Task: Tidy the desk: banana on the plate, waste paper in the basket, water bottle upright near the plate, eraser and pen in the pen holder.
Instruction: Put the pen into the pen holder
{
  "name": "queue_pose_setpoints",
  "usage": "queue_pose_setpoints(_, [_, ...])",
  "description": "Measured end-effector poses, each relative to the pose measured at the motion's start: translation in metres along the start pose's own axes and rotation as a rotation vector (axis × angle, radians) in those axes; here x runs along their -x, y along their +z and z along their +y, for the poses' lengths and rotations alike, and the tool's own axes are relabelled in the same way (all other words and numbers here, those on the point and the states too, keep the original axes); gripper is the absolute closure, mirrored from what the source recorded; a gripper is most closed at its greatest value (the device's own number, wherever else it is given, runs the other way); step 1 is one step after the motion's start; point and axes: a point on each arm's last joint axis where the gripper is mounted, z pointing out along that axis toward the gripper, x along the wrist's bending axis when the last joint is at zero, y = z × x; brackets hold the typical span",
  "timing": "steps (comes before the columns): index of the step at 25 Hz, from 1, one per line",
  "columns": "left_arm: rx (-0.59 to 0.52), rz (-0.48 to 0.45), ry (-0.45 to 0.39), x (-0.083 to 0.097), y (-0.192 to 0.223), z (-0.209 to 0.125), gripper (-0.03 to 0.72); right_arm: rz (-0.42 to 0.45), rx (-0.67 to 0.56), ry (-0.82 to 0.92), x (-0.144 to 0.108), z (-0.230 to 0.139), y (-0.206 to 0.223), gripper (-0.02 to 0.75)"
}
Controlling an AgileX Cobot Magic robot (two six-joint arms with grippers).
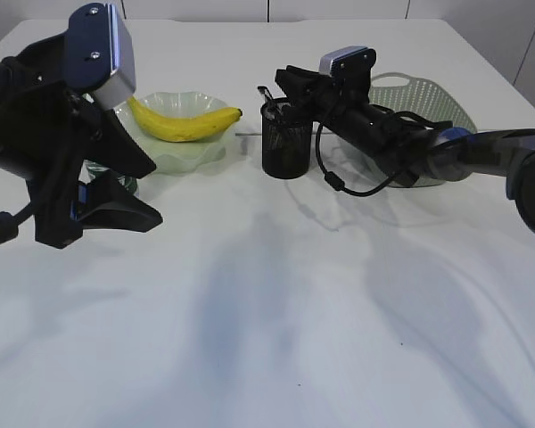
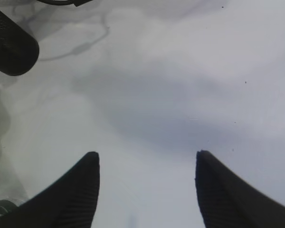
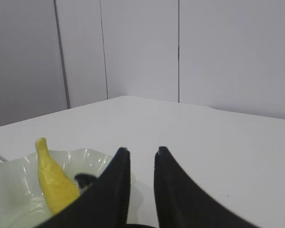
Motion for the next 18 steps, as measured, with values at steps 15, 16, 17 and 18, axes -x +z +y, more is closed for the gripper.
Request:
queue_pose_setpoints(15, [-0.01, 0.01, 0.015, -0.001, 0.0, -0.001, 0.233, 0.053, -0.009, 0.007, 0.0, 0.016, 0.001, 0.502])
queue_pose_setpoints(16, [-0.01, 0.01, 0.014, -0.001, 0.0, -0.001, 0.233, 0.063, -0.004, 0.006, 0.0, 0.024, 0.001, 0.497])
queue_pose_setpoints(17, [-0.011, 0.011, 0.015, -0.001, 0.0, -0.001, 0.233, 0.074, 0.003, 0.004, -0.002, 0.033, 0.003, 0.495])
queue_pose_setpoints(18, [-0.01, 0.013, 0.015, -0.001, 0.0, -0.001, 0.233, 0.085, 0.007, 0.001, -0.001, 0.042, 0.003, 0.494])
